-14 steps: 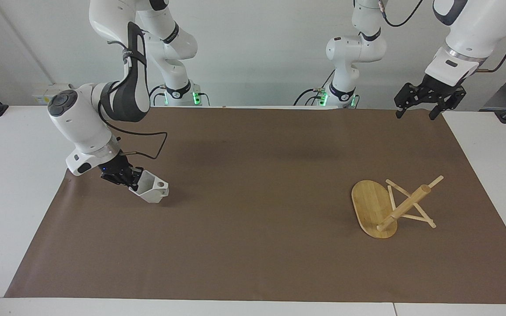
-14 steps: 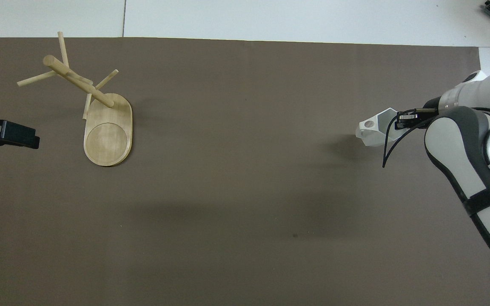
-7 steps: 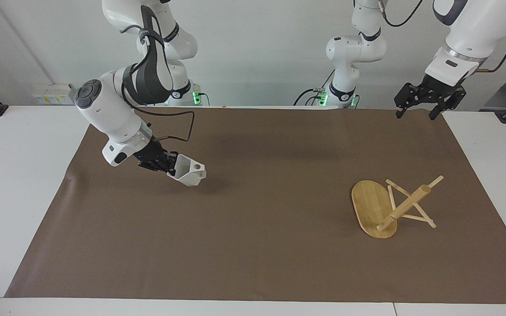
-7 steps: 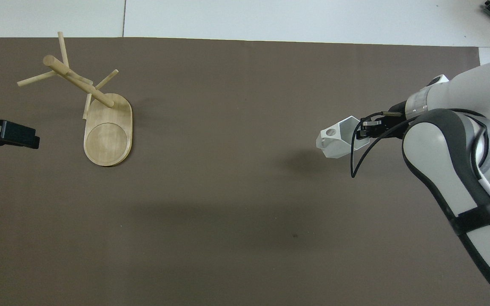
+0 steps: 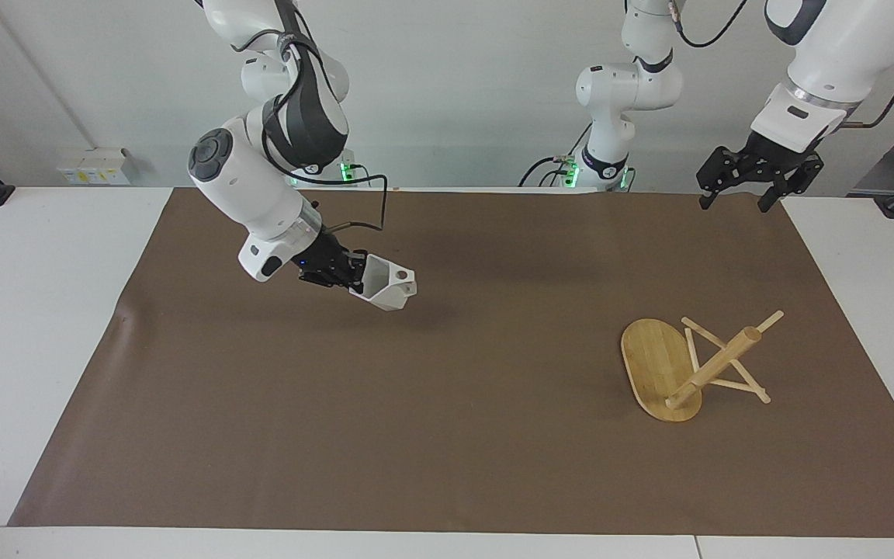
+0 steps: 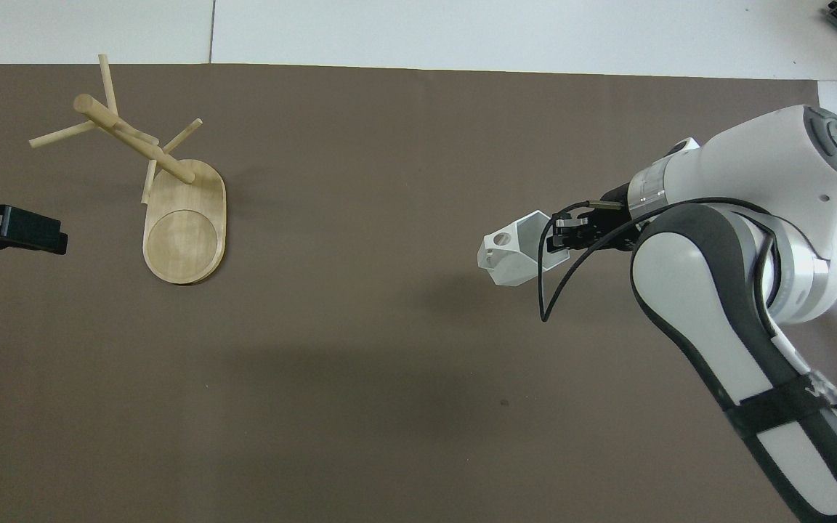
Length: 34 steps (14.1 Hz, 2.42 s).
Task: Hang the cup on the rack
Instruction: 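Lift the white cup with the right gripper toward the mug tree, then carry the cup with the right gripper while the left gripper opens nearby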
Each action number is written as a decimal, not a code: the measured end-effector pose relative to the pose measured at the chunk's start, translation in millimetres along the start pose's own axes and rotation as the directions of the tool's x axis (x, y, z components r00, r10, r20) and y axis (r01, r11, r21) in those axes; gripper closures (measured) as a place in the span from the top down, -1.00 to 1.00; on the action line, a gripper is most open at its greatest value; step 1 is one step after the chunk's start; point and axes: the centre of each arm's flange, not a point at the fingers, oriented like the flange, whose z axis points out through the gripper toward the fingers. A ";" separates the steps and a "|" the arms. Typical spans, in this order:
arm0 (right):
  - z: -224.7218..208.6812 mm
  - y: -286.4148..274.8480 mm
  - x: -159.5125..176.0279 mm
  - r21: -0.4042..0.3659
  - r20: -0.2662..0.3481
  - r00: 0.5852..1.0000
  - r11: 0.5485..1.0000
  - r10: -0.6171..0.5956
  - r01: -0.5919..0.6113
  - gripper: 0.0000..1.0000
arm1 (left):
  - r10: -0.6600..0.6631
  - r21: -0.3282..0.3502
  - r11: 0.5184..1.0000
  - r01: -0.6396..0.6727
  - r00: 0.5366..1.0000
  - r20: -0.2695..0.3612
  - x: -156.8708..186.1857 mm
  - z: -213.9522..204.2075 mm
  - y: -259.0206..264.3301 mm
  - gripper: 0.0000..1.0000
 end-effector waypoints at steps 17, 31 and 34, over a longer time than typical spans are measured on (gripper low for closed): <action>-120.0 -81.2 -13.1 0.337 -0.178 0.984 0.940 0.018 0.044 -0.92 | -0.279 -0.003 0.959 0.282 0.949 0.151 -42.0 42.5 42.0 1.00; -72.2 -166.3 -33.0 0.409 -0.261 0.957 0.913 0.125 -0.008 -0.92 | -0.699 -0.074 0.033 0.997 0.076 0.711 -31.3 74.9 65.4 1.00; -56.6 -176.5 -30.6 0.422 -0.280 0.951 0.906 0.132 -0.001 -0.92 | -0.625 -0.053 -0.085 0.995 -0.012 0.781 -13.0 84.3 59.9 1.00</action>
